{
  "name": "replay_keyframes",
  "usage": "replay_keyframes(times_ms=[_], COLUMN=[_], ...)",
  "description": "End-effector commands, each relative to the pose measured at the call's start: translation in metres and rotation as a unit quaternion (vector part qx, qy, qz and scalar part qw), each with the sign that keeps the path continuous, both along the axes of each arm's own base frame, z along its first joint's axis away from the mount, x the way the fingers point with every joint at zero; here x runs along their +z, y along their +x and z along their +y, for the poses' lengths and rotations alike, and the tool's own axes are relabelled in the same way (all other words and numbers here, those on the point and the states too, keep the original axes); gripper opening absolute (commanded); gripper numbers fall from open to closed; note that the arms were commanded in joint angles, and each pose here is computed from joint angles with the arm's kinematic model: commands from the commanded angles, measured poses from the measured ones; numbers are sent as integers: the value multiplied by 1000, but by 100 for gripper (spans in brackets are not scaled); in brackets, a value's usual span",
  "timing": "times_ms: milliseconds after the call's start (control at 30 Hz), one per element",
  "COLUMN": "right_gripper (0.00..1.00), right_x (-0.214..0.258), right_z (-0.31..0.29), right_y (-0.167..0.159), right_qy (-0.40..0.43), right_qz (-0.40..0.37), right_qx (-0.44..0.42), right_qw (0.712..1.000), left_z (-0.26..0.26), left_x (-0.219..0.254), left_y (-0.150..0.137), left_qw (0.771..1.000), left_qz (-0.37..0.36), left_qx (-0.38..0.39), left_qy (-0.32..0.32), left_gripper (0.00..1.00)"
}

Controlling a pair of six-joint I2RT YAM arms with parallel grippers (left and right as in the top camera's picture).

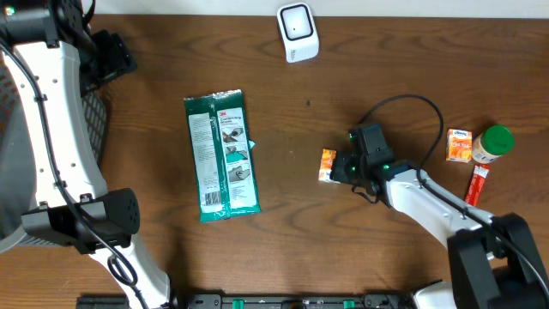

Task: Scan the item barcode
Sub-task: 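Close the right gripper on the orange tissue pack, then lift the tissue pack up toward the white scanner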

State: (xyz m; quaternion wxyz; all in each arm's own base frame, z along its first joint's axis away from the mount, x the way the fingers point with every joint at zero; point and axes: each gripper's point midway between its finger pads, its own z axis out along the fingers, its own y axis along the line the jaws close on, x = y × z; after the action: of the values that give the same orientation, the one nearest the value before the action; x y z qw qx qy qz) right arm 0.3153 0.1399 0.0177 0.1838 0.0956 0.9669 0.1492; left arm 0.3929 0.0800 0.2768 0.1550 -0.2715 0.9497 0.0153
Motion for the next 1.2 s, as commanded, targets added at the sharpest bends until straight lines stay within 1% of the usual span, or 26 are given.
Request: replay_keyframes(times_ms=[0, 367, 467, 633, 733, 933, 1167], right_gripper=[1, 1, 1, 1, 1, 1, 1], right_x=[30, 110, 123, 150, 166, 188, 223], right_z=[-5, -27, -41, -55, -49, -53, -52], right_y=[9, 0, -2, -4, -7, -15, -19], right_qy=[-2, -73, -112, -186, -217, -292, -301], right_qz=[-24, -6, 1, -12, -26, -43, -49], right_qx=[7, 35, 21, 14, 39, 52, 59], right_qw=[1000, 997, 993, 982, 975, 954, 950], left_z=[2, 2, 2, 2, 2, 2, 2], left_x=[-5, -5, -5, -5, -5, -5, -5], left_y=[-12, -12, -12, -12, -12, -12, -12], left_qw=[1000, 1000, 1000, 1000, 1000, 1000, 1000], left_qz=[31, 31, 31, 31, 31, 31, 31], left_qx=[-3, -3, -3, -3, -3, -3, -3], left_qy=[3, 3, 3, 3, 3, 3, 3], left_gripper=[82, 82, 82, 82, 82, 82, 82])
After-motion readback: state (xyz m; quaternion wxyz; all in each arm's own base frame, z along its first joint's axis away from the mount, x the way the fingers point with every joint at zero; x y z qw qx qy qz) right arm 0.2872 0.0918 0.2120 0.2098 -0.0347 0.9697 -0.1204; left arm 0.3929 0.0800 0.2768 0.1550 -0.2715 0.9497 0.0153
